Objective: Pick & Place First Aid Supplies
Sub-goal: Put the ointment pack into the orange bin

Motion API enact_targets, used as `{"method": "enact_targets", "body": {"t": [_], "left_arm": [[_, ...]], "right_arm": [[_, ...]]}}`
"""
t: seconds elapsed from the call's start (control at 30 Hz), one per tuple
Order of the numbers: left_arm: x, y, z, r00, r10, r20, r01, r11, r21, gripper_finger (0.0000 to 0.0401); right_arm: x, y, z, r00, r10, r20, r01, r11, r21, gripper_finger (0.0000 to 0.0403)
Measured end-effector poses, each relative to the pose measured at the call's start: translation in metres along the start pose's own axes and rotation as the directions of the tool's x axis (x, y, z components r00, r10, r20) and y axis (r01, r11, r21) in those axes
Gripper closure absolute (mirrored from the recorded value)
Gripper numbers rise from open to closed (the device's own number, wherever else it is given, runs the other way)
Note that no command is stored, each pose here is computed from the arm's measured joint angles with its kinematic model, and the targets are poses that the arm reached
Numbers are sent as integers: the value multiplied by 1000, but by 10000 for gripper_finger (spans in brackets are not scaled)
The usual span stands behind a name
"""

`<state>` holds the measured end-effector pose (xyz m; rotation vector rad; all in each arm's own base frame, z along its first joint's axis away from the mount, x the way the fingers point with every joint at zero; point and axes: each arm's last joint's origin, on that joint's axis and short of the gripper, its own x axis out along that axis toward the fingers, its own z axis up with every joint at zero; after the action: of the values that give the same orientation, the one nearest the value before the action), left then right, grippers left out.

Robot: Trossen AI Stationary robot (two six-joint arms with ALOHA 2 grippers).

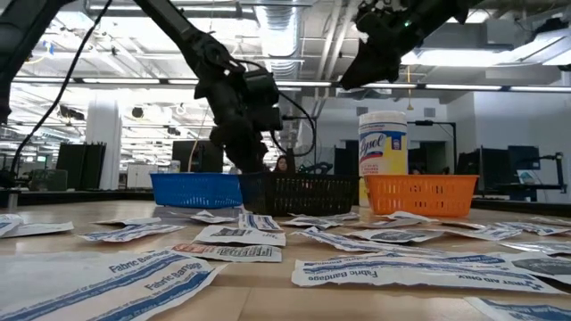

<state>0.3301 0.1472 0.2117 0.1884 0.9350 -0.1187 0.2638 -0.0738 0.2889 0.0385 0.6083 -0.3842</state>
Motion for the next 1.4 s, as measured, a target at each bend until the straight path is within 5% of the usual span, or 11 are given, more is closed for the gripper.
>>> {"method": "enact_targets", "body": {"t": [0.63, 0.93, 1.4], "left_arm": [[26, 2, -13, 995, -4, -99, 4, 1000, -1, 311], [24, -1, -13, 996, -18, -91, 23, 998, 52, 392], [21, 0, -11, 997, -1, -77, 5, 998, 57, 395]], "right_arm": [[19, 17, -12, 994, 41, -106, -47, 998, -51, 285], [19, 17, -12, 993, 41, -109, -46, 998, -39, 285], [19, 17, -12, 993, 41, -109, -45, 998, -36, 285]]}}
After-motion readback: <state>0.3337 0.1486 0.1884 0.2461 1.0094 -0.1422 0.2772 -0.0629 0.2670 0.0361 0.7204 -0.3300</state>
